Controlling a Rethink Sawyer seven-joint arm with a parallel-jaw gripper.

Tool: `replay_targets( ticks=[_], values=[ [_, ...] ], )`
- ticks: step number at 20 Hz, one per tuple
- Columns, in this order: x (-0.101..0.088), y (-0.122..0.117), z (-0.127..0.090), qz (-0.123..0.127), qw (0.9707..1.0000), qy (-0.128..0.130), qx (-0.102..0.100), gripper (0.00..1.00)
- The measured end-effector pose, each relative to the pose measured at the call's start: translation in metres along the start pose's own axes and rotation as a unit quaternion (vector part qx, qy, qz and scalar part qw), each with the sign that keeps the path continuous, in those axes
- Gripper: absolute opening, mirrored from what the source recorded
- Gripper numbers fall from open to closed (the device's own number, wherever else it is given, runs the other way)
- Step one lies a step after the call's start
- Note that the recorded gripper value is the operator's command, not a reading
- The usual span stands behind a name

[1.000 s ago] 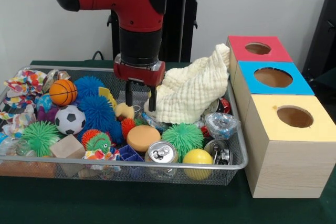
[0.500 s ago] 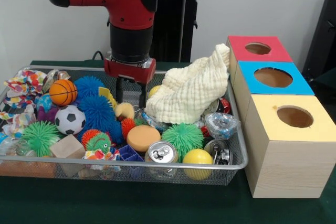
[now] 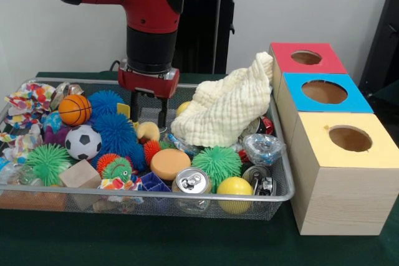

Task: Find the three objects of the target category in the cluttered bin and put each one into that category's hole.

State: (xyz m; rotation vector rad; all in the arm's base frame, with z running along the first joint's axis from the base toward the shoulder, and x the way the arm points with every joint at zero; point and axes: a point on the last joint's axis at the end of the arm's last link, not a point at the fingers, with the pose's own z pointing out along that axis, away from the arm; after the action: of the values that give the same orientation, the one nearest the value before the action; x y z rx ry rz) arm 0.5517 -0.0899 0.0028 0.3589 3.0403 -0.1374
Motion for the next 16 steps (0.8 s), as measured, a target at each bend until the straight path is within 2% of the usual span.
replay_targets(
  ticks=[8, 16],
  values=[
    [0.006, 0.003, 0.006, -0.017, 0.9999, 0.001, 0.003, 1.00],
    [0.023, 0.010, 0.029, -0.018, 0.9995, 0.025, -0.007, 1.00]
  ],
)
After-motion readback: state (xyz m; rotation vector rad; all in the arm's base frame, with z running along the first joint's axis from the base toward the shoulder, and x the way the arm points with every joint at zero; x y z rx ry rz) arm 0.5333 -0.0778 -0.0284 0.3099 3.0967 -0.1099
